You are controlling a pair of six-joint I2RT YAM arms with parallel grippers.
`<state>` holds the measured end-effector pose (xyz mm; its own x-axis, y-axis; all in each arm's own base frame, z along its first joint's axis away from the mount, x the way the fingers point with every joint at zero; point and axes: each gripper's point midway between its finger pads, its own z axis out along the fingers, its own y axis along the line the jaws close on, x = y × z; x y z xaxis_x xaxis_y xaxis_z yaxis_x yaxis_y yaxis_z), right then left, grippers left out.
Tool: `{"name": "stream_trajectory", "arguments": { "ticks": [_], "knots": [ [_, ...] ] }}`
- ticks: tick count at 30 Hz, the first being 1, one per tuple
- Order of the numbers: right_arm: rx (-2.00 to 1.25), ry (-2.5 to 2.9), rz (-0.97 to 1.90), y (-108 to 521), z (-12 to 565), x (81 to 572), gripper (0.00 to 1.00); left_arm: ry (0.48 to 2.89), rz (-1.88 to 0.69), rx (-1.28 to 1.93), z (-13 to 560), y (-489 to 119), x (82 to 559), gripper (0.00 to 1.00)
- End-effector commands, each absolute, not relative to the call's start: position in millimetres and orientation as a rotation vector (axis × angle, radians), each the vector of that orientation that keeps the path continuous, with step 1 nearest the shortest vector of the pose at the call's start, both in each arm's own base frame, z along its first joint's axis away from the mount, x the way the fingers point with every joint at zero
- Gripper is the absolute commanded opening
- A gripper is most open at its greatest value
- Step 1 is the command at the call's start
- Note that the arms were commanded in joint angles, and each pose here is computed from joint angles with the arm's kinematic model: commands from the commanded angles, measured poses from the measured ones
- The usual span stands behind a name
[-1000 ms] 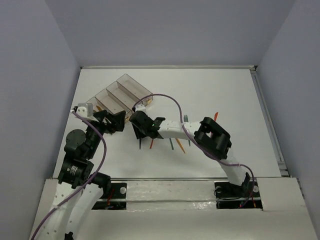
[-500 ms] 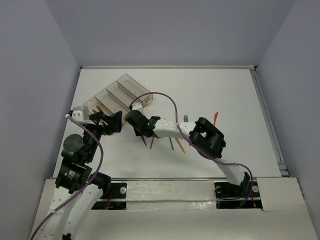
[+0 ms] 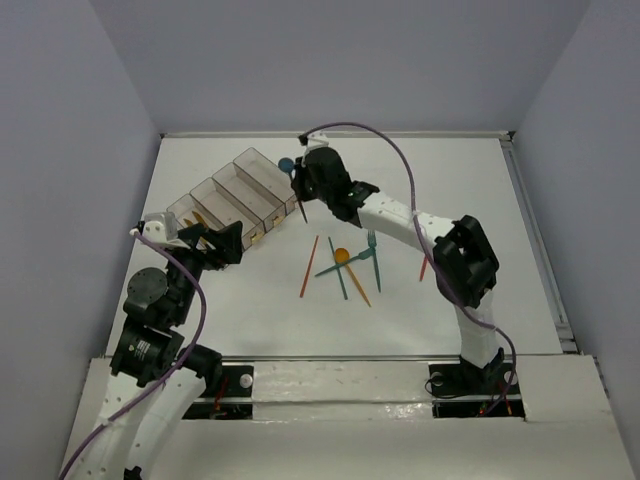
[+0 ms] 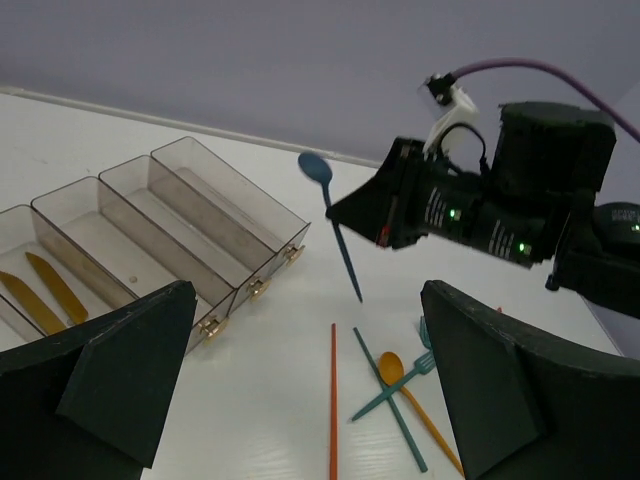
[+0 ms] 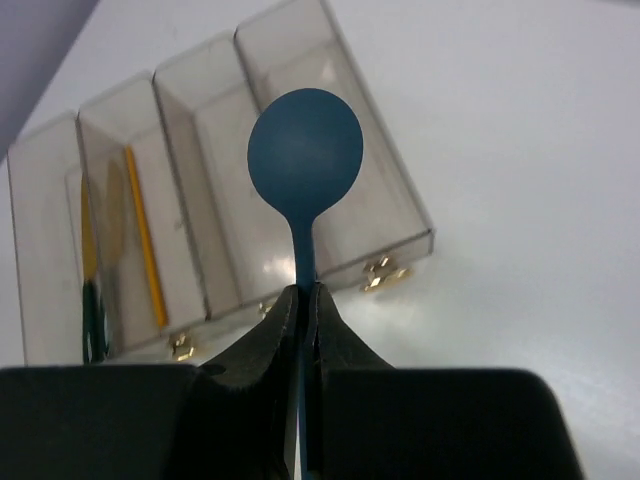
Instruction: Sort the eating utensils into containers
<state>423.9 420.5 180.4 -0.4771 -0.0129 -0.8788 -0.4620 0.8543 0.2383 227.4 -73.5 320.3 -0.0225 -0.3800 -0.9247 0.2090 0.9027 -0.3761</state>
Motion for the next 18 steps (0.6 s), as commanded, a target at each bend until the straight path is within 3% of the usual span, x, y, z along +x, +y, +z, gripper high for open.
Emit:
{"name": "stream_trajectory", "arguments": {
  "ticks": [1, 10, 18],
  "knots": [
    [-0.438, 1.794, 0.712, 448.9, 219.5, 465.9, 0.00, 1.480, -0.466, -0.136, 339.5, -71.4, 226.4, 0.99],
    [-0.559, 1.598, 0.740, 477.5, 258.9, 520.8, 0.00, 1.492, -0.476, -0.115, 337.6, -76.6, 228.0, 0.99],
    [-0.658, 1.639, 0.766, 497.8, 203.8, 526.6, 0.00, 1.488, -0.473, -0.117, 338.3, -75.9, 227.9, 0.99]
  ]
}}
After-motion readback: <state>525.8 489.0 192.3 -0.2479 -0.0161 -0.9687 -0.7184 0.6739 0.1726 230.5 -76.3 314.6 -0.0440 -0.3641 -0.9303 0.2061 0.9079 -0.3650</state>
